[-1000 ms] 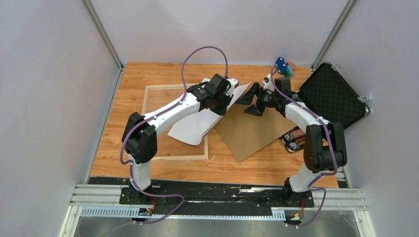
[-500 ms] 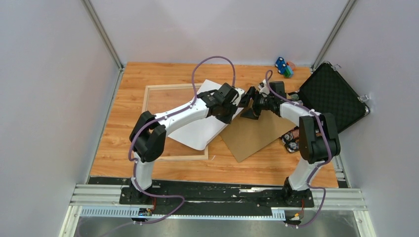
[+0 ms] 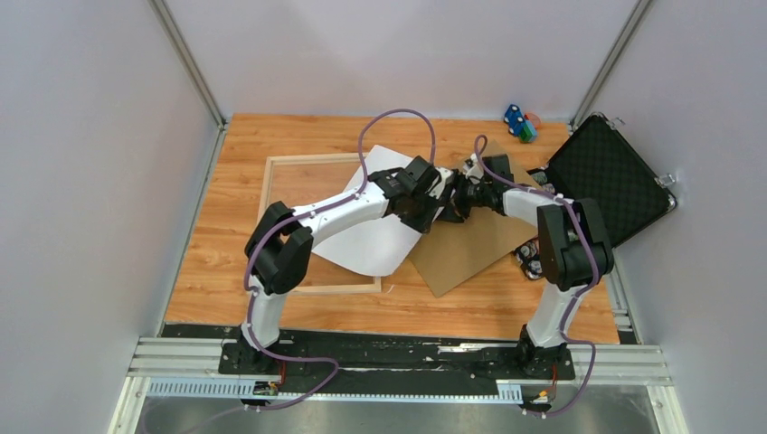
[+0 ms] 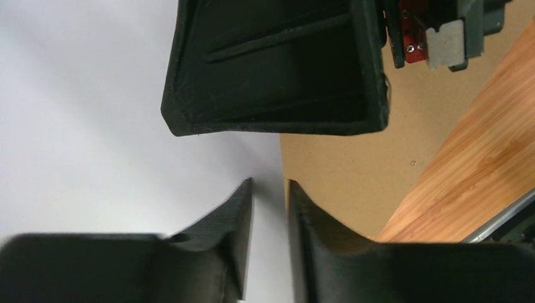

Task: Put the photo into the frame
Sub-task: Turn over the photo from the photo frame.

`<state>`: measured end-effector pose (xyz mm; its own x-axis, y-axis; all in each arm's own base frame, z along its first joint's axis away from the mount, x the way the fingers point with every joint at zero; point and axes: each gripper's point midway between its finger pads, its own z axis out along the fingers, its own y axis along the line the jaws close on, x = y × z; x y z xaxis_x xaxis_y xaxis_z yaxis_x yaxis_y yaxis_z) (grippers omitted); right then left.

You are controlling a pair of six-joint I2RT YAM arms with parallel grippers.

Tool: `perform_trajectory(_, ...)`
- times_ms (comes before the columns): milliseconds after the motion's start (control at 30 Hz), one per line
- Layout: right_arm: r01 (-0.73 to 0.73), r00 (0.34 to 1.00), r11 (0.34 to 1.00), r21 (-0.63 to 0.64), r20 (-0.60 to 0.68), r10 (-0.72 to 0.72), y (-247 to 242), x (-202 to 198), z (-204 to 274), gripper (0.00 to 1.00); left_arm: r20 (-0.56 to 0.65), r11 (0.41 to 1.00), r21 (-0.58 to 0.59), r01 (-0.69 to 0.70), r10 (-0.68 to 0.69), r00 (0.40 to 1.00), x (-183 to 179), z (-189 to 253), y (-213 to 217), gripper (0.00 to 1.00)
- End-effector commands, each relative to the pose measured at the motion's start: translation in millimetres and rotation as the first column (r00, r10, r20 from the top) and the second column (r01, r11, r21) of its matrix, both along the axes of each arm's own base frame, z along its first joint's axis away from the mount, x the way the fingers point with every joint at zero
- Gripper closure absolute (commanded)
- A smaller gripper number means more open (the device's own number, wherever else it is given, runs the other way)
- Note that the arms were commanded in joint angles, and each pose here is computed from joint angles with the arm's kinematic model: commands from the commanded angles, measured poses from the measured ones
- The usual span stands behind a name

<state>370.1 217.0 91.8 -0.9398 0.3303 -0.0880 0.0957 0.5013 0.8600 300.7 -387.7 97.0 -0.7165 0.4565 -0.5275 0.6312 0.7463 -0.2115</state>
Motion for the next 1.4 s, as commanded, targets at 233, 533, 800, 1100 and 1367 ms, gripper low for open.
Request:
perform_trajectory(233, -0.005, 0.999, 1.0, 0.013, 0.036, 0.005, 4, 13, 1, 0.63, 0.026, 0.997, -0.071, 0.029, -0.027, 0.999, -3, 30, -20, 0.23)
perform_trajectory(533, -0.039, 0.997, 0.999, 0.029, 0.075, 0.036, -2, 22, 2, 0.94, 0.18, 0.993, -0.097, 0.071, -0.052, 0.982, 1, 85, 3, 0.15)
perform_trajectory(800, -0.114, 0.988, 0.988, 0.101, 0.114, 0.103, 6, 22, 18, 1.0, 0.294, 0.989, -0.149, -0.008, 0.052, 0.954, 40, 142, 71, 0.14)
perform_trajectory(1100, -0.215, 0.975, 0.957, 0.193, 0.103, 0.198, 29, 16, 24, 1.0, 0.433, 0.977, -0.145, -0.157, 0.206, 0.878, 71, 190, 156, 0.14)
perform_trajectory(1367, -0.278, 0.959, 0.949, 0.152, 0.094, 0.266, 49, 23, 18, 1.0, 0.466, 0.968, -0.143, -0.207, 0.251, 0.849, 68, 200, 186, 0.14)
